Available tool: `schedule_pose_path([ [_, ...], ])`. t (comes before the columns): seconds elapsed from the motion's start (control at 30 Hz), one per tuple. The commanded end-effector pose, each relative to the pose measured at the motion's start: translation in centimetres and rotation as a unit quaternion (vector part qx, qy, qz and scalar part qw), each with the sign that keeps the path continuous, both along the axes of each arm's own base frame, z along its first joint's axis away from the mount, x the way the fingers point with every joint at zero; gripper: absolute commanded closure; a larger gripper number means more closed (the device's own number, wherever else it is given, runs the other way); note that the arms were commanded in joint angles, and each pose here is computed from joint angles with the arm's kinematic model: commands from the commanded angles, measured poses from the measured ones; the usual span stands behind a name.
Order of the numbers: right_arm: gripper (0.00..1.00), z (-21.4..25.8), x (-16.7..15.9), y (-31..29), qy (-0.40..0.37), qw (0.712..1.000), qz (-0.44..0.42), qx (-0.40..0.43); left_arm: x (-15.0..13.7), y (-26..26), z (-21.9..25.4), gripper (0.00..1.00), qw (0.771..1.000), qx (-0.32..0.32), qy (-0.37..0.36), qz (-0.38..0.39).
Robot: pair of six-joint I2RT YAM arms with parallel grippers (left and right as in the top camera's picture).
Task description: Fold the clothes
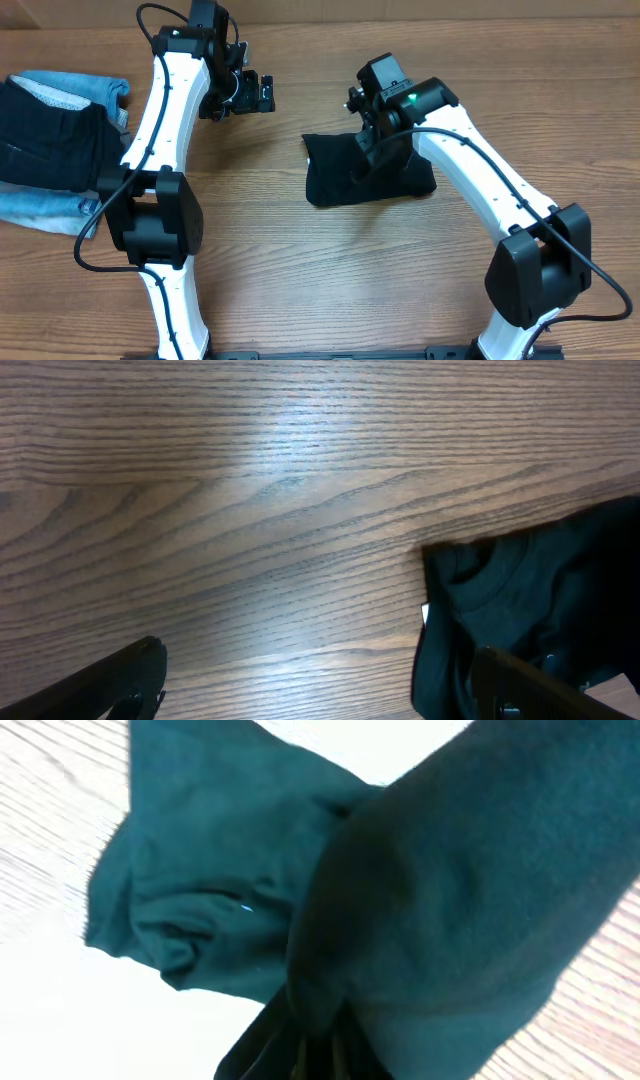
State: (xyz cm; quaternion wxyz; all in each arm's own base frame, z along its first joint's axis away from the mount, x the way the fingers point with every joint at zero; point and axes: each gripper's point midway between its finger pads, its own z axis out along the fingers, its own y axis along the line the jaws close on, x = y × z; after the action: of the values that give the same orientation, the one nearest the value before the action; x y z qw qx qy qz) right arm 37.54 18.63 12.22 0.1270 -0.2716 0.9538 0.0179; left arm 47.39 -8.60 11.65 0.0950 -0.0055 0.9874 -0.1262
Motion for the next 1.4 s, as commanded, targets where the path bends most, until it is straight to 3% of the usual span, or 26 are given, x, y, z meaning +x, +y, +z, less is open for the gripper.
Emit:
schedule_pose_path([
  [0.0, 0.96, -1.5, -0.8, 2.5, 0.019, 0.999, 0.026, 0.014, -0.1, 0.6, -0.2, 0.00, 1.000, 0.017, 0.000, 0.000],
  [0.37, 0.96, -2.9, -1.6, 8.5, 0.019, 0.995, 0.071, 0.069, -0.1, 0.5, -0.2, 0.00, 1.000, 0.017, 0.000, 0.000],
  [0.73, 0.96, -3.2, -1.4, 8.9, 0.017, 0.995, 0.071, 0.074, -0.1, 0.9, -0.3, 0.00, 1.000, 0.028, 0.000, 0.002],
  [0.77, 0.78, -3.3, -1.5, 9.0, 0.020, 0.994, 0.072, 0.076, -0.1, 0.9, -0.3, 0.00, 1.000, 0.028, 0.000, 0.002],
  [0.8, 0.26, -3.3, -2.0, 9.6, 0.033, 0.992, 0.078, 0.095, -0.1, 0.9, -0.3, 0.00, 1.000, 0.028, 0.000, 0.002],
  [0.83, 0.00, -3.0, -2.9, 10.7, 0.054, 0.986, 0.090, 0.127, -0.1, 0.9, -0.3, 0.00, 1.000, 0.028, 0.000, 0.002],
  [0.97, 0.00, 0.4, -7.7, 15.4, 0.128, 0.918, 0.230, 0.296, -0.1, 0.9, -0.3, 0.00, 1.000, 0.028, 0.001, 0.002],
  [1.1, 0.00, 0.5, -5.4, 13.4, 0.108, 0.932, 0.198, 0.283, -0.6, 0.7, -0.3, 0.00, 1.000, 0.023, 0.011, 0.000],
  [1.23, 0.01, 5.6, -2.0, 9.2, 0.064, 0.942, 0.149, 0.295, -1.4, -3.5, 1.0, 0.04, 0.994, -0.099, 0.017, -0.049],
  [1.3, 0.02, 7.2, 0.3, 5.9, 0.034, 0.956, 0.081, 0.279, -1.8, -4.9, 1.6, 0.09, 0.988, -0.137, 0.020, -0.063],
  [1.37, 0.00, 6.8, 2.8, 0.4, 0.019, 0.971, -0.034, 0.236, -2.5, -6.1, 1.1, 0.08, 0.988, -0.129, 0.027, -0.082],
])
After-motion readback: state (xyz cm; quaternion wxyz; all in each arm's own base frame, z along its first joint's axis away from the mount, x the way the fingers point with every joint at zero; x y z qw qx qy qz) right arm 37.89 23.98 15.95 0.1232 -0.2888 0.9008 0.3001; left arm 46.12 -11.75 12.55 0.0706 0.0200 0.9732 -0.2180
